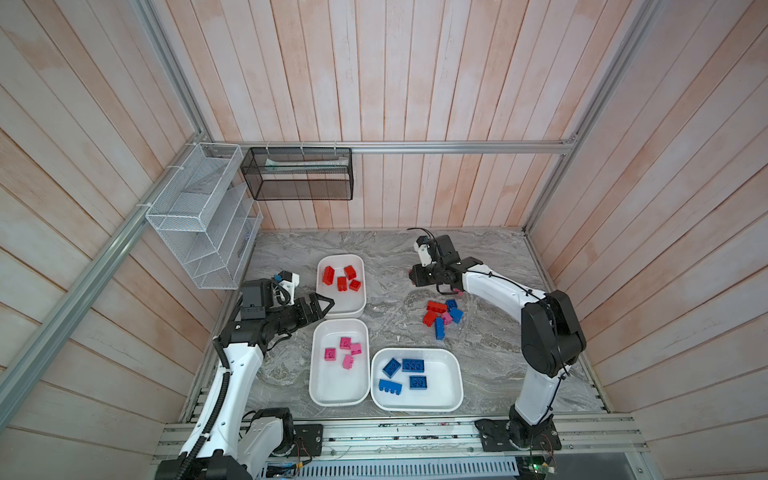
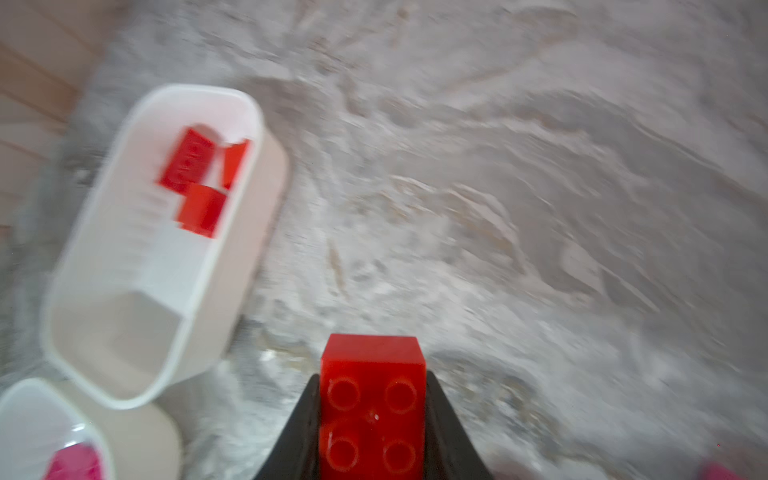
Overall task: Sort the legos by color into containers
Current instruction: 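Carry the red brick to the farthest tub and release it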
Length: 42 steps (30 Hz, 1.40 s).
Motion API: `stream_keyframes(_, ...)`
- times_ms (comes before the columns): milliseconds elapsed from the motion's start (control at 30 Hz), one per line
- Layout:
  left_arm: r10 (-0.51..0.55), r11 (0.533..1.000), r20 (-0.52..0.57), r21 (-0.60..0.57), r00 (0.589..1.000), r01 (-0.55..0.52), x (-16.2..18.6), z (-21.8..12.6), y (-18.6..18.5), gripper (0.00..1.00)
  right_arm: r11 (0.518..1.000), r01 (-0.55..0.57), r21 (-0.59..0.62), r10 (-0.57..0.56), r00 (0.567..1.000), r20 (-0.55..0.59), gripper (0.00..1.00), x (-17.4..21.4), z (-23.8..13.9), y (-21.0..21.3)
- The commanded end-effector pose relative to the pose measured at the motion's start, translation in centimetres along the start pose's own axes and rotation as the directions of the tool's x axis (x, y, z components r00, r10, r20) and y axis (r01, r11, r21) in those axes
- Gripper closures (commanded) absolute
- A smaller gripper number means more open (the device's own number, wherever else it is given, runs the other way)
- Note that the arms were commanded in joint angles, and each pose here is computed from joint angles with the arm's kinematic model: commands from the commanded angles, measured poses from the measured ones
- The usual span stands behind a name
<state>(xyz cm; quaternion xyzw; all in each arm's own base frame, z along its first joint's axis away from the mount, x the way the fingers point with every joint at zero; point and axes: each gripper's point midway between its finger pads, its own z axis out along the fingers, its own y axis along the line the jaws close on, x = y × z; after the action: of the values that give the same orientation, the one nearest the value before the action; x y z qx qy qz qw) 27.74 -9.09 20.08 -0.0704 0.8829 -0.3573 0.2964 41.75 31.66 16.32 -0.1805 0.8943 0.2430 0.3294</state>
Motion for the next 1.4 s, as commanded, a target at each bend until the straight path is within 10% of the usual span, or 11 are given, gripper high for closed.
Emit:
stream_keyframes(0,0.03,0.998,0.023,-0.048,0.999,-0.029,-0.8,-0.7,0.2,0.0,0.976,0.023,-0.217,-0.017,1.0,0.026,0.77,-1.3,0.8,8.0)
stream_keyframes(367,0.031,0.996,0.03,-0.084,0.999,-0.028,-0.6,-1.4,0.5,0.0,0.924,0.072,-0.376,-0.075,0.997,0.008,0.77,-0.8,8.2,18.3)
stream_keyframes(900,0.021,0.996,0.025,-0.091,0.999,-0.019,-0.2,-1.5,0.7,0.0,0.954,0.108,-0.281,-0.118,0.993,-0.019,0.67,0.6,17.2,16.7)
stream_keyframes(1367,0.022,0.998,0.016,-0.066,1.0,-0.02,-0.2,-1.3,0.4,0.0,0.951,0.203,-0.234,-0.199,0.979,0.039,0.48,-2.7,10.5,15.7)
